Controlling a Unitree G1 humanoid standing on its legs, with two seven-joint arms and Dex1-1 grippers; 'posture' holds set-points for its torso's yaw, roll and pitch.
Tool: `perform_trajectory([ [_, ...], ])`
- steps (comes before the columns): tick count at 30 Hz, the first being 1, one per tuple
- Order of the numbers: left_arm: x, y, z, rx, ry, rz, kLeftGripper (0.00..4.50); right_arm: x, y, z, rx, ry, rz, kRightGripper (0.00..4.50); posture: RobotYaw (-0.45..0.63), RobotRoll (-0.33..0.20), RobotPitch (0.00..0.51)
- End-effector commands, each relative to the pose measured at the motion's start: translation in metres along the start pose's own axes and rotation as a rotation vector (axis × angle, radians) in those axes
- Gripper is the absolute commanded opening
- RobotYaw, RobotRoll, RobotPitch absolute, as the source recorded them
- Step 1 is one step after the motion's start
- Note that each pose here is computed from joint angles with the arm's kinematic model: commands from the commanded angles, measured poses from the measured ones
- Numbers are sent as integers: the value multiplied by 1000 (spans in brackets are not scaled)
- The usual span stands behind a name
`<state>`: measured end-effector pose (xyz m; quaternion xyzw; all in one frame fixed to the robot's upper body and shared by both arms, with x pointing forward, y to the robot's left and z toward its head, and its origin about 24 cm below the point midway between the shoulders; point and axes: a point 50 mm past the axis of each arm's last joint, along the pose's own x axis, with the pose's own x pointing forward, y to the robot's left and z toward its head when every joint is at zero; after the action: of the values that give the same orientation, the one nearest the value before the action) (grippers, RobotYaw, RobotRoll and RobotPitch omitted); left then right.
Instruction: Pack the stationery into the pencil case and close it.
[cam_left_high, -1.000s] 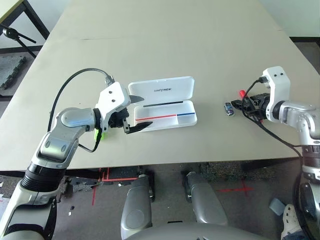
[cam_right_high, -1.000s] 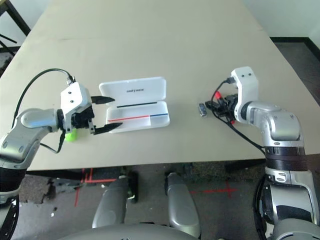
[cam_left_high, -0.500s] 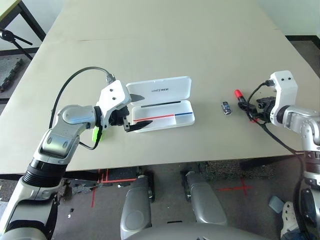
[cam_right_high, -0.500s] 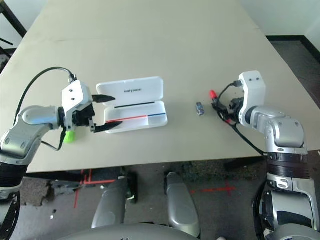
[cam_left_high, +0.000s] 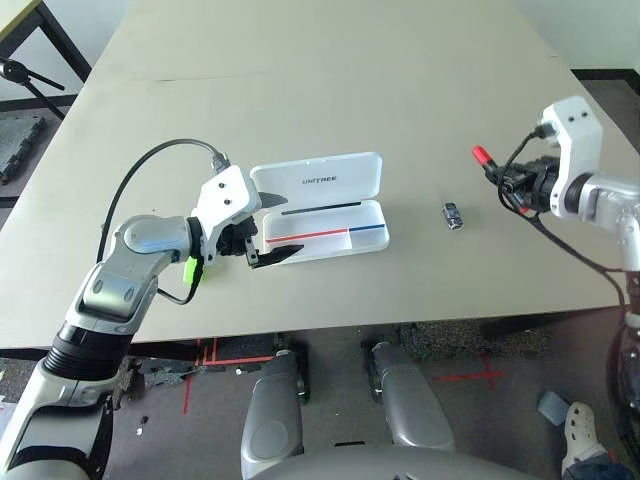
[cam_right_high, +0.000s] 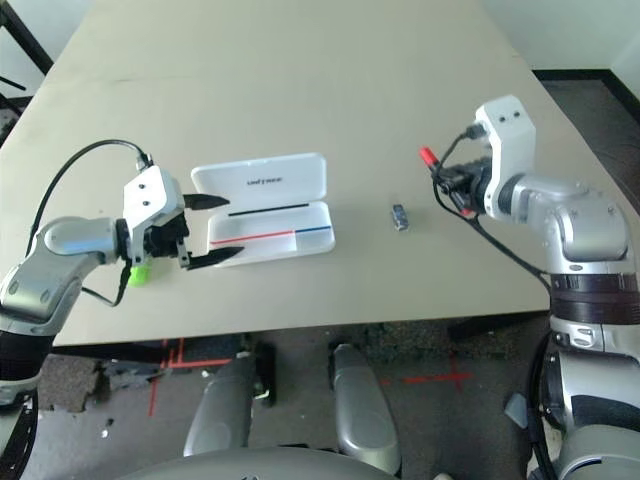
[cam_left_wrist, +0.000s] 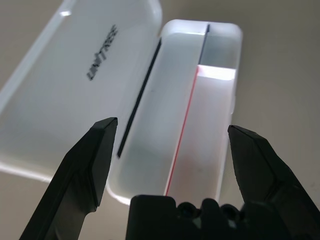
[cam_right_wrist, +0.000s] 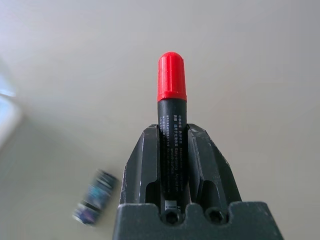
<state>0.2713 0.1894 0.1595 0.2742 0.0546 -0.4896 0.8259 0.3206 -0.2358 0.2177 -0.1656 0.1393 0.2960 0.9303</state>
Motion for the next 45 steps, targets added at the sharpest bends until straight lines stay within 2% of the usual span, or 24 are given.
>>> perform_trajectory([
  [1, -6, 0, -1, 2, 22, 18, 4500, 5, 18, 14, -129, -2, 170, 489, -55, 0, 217],
  [8, -18, -1, -3, 7, 41, 33, 4500, 16, 49, 33, -346, 24, 481, 489, -25, 0, 215],
  [17, -22, -6, 0, 18, 29, 53, 4500, 48, 84, 33, -423, -3, 659, 489, 32, 0, 205],
  [25, -20, -10, 2, 13, 23, 71, 4500, 79, 115, 35, -519, -44, 703, 489, 70, 0, 197],
  [31, -21, -11, 2, 14, 25, 90, 4500, 95, 121, 32, -607, -45, 671, 489, 89, 0, 193],
  [44, -28, -8, 3, 21, 32, 130, 4500, 118, 139, 17, -660, -72, 685, 489, 116, 0, 184],
  [45, -28, -8, 3, 17, 30, 132, 4500, 120, 138, 17, -657, -84, 657, 1248, 117, 0, 184],
])
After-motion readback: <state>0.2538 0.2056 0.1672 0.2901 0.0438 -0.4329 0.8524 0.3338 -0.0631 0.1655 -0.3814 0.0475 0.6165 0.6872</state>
